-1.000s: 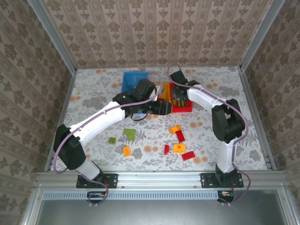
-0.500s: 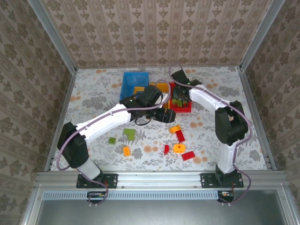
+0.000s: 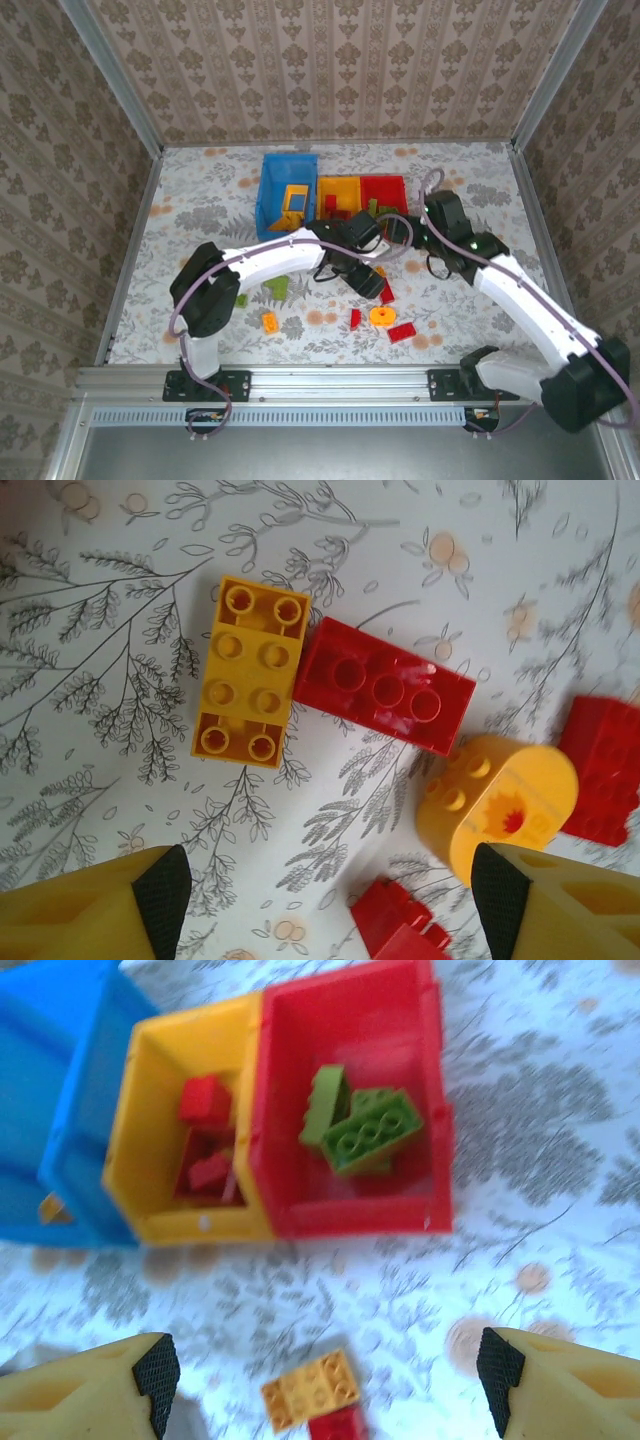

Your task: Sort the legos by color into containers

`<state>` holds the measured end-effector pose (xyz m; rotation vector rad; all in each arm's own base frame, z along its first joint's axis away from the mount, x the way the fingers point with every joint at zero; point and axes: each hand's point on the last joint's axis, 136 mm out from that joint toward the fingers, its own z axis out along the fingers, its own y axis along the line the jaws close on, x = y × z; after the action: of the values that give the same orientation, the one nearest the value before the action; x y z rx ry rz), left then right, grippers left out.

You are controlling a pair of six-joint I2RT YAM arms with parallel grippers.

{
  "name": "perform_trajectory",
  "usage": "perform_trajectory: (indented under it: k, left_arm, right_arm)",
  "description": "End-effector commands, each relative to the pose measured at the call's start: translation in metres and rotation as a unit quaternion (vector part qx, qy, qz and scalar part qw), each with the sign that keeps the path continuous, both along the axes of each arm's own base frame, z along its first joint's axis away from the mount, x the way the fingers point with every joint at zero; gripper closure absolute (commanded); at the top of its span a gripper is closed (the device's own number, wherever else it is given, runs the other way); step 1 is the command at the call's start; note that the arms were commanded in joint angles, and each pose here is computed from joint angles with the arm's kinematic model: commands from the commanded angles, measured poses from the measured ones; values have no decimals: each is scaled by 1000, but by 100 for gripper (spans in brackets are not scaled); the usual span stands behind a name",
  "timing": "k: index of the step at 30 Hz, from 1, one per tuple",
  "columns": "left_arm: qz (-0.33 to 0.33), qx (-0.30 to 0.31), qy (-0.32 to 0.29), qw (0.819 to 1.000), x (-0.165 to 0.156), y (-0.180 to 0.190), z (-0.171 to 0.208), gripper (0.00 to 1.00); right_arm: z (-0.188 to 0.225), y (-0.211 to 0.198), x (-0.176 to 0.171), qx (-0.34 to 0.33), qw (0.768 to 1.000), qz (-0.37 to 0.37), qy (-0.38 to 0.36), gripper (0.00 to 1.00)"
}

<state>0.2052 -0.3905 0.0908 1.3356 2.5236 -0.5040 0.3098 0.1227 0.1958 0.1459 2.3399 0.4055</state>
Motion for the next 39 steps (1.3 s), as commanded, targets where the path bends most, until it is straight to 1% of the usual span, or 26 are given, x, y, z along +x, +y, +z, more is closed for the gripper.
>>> perform_trajectory:
  k: [1, 4, 5, 7, 10, 15, 18, 21, 25, 28, 31, 32, 33, 36, 39]
  left_arm:
    - [-79, 40, -63, 994, 13, 9, -15, 22]
    - [-92, 51, -74, 992, 19, 6, -30, 21]
    - [-94, 54, -74, 991, 20, 5, -34, 21]
    - [-95, 56, -74, 991, 21, 1, -43, 20]
    - [-92, 62, -73, 991, 23, -2, -55, 20]
    - [-84, 74, -82, 990, 31, -5, -68, 20]
    - [-87, 70, -75, 991, 31, -11, -73, 21]
    - [-92, 58, -65, 992, 29, -21, -76, 27]
    - [-90, 54, -61, 993, 32, -29, -80, 38]
    - [-87, 55, -59, 993, 33, -30, -82, 53]
    - [-82, 47, -61, 994, 31, -29, -79, 65]
    - [-80, 43, -64, 994, 31, -28, -76, 68]
    - [-76, 40, -68, 994, 31, -26, -73, 70]
    - [-56, 37, -83, 994, 35, -19, -56, 71]
    - [-9, 21, -103, 994, 44, -6, -23, 72]
  right_arm:
    - [-12, 20, -36, 80, 995, 52, 32, 18]
    - [-17, 19, -64, 128, 990, 48, 47, 17]
    - [-20, 16, -71, 133, 989, 41, 54, 18]
    - [-29, 8, -90, 130, 988, 29, 83, 18]
    - [-32, 1, -105, 122, 988, 28, 94, 18]
    - [-31, 0, -112, 124, 986, 28, 104, 17]
    - [-31, 0, -110, 126, 986, 24, 105, 18]
    - [-30, -1, -109, 125, 986, 20, 104, 18]
    - [-32, 1, -108, 126, 986, 22, 109, 21]
    - [-32, 2, -107, 129, 985, 24, 110, 22]
    - [-30, 3, -106, 134, 985, 27, 106, 23]
    - [-29, 4, -105, 135, 985, 28, 106, 23]
    - [-28, 4, -105, 136, 985, 30, 104, 23]
    - [-20, 10, -101, 146, 984, 49, 92, 24]
    - [-1, 25, -94, 163, 980, 98, 58, 25]
